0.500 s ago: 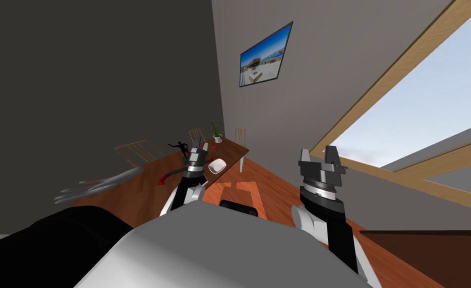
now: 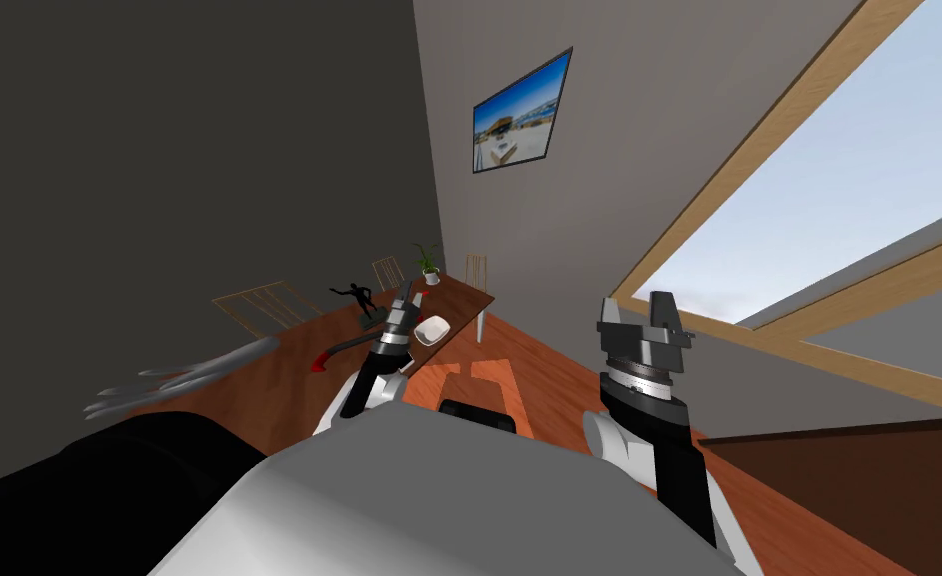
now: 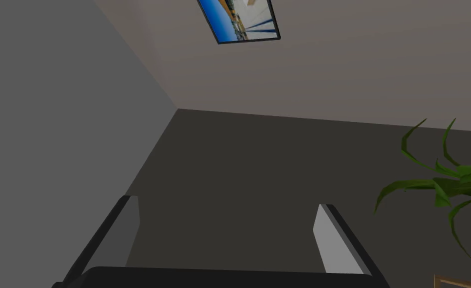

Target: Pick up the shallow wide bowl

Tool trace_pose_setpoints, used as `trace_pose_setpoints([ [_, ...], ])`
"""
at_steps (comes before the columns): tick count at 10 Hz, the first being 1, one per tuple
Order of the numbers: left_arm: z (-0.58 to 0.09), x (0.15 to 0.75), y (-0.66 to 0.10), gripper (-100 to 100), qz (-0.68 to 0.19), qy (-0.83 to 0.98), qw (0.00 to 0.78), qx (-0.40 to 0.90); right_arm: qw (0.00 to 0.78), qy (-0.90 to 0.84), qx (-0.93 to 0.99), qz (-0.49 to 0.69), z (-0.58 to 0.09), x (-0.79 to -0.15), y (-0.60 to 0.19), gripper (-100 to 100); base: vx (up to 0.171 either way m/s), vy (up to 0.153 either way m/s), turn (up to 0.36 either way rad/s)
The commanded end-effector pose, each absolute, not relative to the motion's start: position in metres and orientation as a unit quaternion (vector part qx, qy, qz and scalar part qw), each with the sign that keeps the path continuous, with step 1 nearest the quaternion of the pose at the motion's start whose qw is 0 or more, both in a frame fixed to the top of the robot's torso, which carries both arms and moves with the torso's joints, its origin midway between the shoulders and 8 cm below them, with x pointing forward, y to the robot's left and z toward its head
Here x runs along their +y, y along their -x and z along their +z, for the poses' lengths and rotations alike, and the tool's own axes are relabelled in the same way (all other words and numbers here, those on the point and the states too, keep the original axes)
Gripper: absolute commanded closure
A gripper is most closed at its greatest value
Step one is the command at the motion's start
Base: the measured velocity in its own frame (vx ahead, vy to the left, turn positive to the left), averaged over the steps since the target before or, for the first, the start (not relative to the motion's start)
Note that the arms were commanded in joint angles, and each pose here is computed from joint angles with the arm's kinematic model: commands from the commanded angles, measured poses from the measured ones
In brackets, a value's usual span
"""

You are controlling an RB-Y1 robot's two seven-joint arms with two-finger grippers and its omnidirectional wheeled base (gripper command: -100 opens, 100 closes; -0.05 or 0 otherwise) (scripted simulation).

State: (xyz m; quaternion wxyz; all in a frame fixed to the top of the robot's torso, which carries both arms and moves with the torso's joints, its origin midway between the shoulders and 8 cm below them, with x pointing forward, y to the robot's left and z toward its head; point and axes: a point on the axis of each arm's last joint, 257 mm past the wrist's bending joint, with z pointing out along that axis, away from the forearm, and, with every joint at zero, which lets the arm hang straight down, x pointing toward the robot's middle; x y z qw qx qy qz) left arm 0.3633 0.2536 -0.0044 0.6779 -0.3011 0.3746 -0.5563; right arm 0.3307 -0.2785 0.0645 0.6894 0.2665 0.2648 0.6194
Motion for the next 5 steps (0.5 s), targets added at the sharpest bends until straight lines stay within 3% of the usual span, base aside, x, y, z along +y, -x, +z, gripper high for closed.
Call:
trace_pose_setpoints([
  [1, -0.023, 0.254, -0.37, -100, -0.552, 0.311, 0.664, 0.397, 0.689, -0.266, 0.265, 0.619, 0.064, -0.279, -0.331, 0, -0.051, 0.0, -0.105],
  [5, -0.075, 0.256, -0.389, -100, -0.539, 0.341, 0.622, 0.455, 0.689, -0.266, 0.265, 0.619, 0.064, -0.279, -0.331, 0, -0.056, 0.004, -0.111],
])
